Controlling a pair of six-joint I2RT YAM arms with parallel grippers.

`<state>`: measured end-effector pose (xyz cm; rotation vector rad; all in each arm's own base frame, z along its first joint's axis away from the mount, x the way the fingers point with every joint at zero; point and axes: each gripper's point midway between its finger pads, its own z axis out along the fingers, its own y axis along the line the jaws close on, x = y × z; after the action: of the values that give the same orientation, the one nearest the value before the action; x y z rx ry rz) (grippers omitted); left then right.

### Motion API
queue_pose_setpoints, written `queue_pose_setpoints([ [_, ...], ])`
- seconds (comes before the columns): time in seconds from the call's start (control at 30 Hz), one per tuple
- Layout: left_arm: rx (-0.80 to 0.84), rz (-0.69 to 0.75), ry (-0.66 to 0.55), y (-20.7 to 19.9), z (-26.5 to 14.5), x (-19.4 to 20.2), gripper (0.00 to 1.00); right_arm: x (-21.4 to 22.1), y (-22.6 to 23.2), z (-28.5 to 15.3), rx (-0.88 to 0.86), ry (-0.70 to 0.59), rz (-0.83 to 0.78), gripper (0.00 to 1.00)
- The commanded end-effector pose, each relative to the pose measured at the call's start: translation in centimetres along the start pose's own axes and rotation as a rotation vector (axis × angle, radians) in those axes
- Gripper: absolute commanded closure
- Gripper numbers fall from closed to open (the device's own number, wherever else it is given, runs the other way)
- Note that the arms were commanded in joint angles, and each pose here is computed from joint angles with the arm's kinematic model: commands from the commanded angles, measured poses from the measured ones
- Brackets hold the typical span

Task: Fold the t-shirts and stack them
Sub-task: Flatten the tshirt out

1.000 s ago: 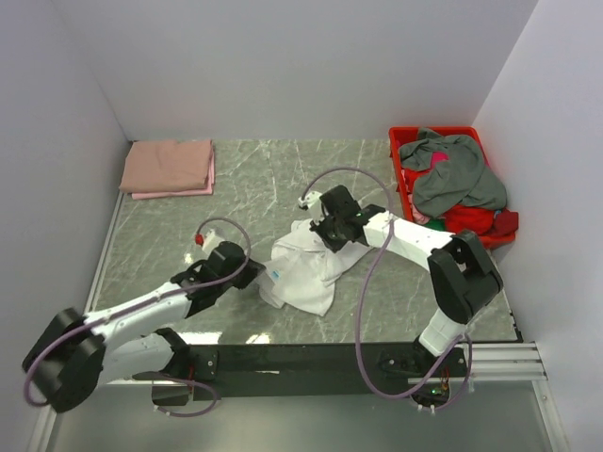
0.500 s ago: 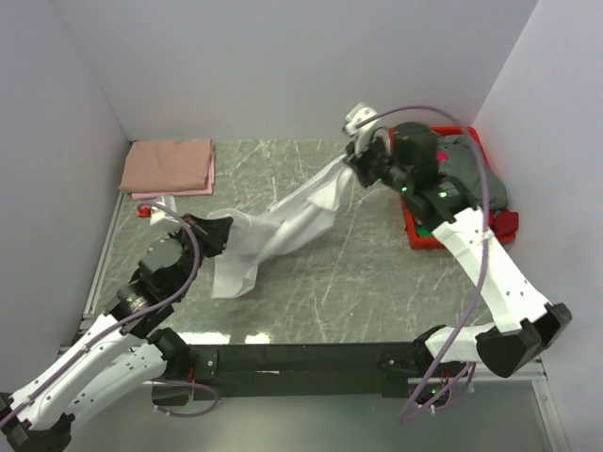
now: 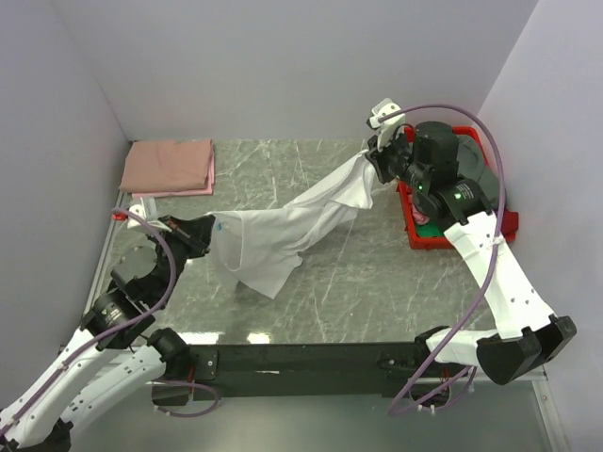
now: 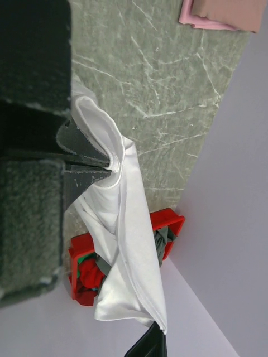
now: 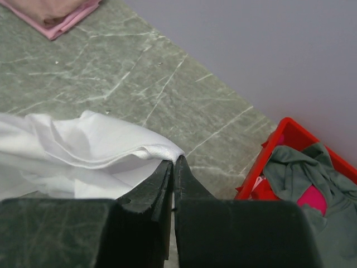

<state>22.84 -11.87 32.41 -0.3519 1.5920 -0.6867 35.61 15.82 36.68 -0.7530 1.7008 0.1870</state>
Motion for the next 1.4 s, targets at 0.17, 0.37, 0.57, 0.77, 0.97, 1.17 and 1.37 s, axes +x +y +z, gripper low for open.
queue_pose_setpoints([
  [0.17, -0.084, -0.045, 0.06, 3.2, 0.7, 4.5, 0.99, -0.6, -3.8, 4.1, 0.159, -0.017, 0.035, 1.0],
  [0.37, -0.297, -0.057, 0.048, 7.8, 3.2, 8.1, 0.99, 2.3, -3.5, 11.6, 0.107, 0.073, 0.109, 1.0],
  [0.57, -0.458, -0.036, 0.084, 12.5, 8.1, 9.1, 0.99, 6.7, -3.4, 16.2, 0.096, 0.198, 0.136, 1.0],
  [0.77, -0.496, -0.003, 0.153, 16.0, 13.7, 9.4, 0.99, 8.8, -4.2, 15.6, 0.122, 0.219, 0.14, 1.0],
  [0.97, -0.358, 0.055, 0.268, 14.2, 18.1, 10.8, 0.99, 11.3, -6.7, 14.4, 0.211, 0.261, 0.161, 1.0],
  [1.17, -0.361, 0.132, 0.232, 13.4, 20.5, 8.4, 0.92, 14.1, -9.4, 13.0, 0.324, 0.304, 0.17, 1.0],
  [1.37, -0.456, 0.218, 0.258, 12.9, 19.8, 5.8, 0.29, 16.1, -8.0, 13.5, 0.242, 0.345, 0.178, 0.79],
])
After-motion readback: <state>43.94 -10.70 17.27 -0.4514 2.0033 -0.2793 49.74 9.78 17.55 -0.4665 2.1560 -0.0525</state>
